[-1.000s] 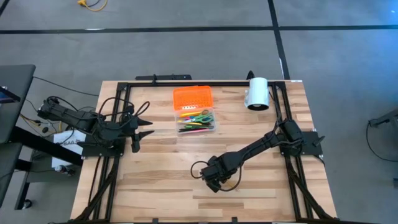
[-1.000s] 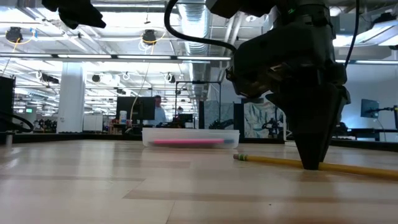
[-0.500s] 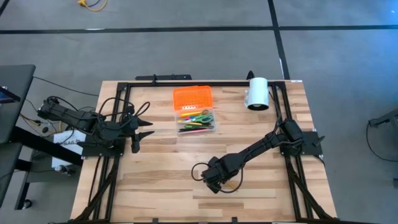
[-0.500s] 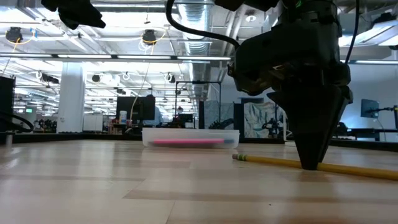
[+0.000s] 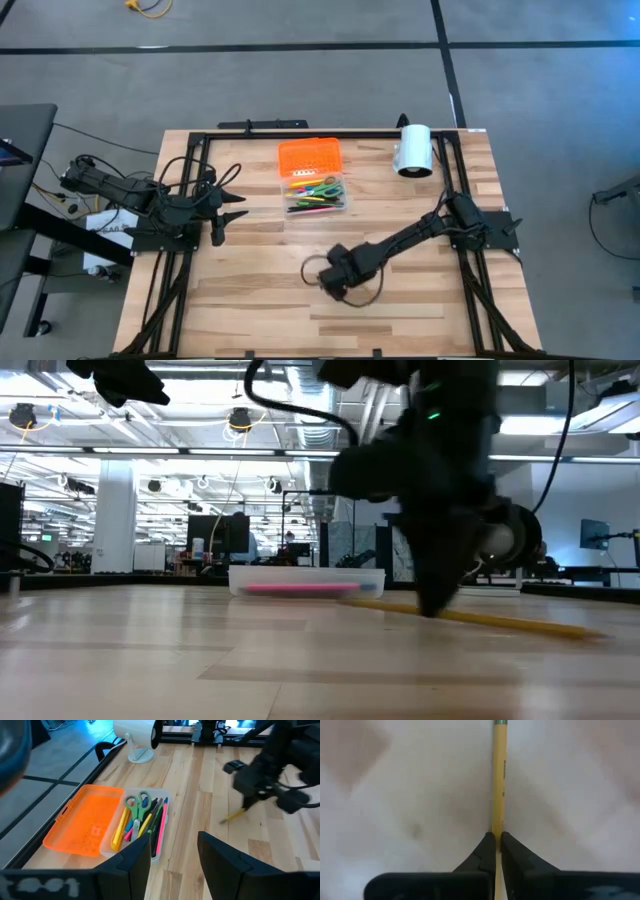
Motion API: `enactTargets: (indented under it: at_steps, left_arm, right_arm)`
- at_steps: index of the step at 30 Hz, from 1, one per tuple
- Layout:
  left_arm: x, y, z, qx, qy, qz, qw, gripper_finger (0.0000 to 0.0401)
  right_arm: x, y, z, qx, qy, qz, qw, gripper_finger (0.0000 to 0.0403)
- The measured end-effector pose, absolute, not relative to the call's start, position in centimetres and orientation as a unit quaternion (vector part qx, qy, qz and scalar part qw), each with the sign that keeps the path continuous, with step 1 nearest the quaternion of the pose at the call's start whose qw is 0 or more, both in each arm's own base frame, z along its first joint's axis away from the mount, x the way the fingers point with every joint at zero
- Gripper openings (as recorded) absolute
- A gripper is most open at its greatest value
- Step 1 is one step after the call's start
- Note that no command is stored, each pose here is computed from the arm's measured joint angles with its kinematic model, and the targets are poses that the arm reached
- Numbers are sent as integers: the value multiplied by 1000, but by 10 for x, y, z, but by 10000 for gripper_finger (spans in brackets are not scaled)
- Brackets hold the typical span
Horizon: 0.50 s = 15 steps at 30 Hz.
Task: Pick & place school supplies into a supply box
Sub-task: Put the yellow pencil into the supply box
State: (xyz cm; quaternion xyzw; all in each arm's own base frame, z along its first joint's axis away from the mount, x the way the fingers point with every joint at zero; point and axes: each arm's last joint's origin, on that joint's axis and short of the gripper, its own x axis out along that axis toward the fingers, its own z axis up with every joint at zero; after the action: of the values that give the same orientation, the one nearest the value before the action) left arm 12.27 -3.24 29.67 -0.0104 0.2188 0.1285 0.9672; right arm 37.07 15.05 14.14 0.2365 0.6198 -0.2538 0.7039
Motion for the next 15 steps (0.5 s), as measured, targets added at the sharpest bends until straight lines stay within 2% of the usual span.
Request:
enactTargets:
  at_steps: [15]
  left_arm:
    - [123, -32, 297, -7, 219, 128, 967, 153]
  right_arm:
    - [387, 139, 161, 228, 594, -250, 730, 0]
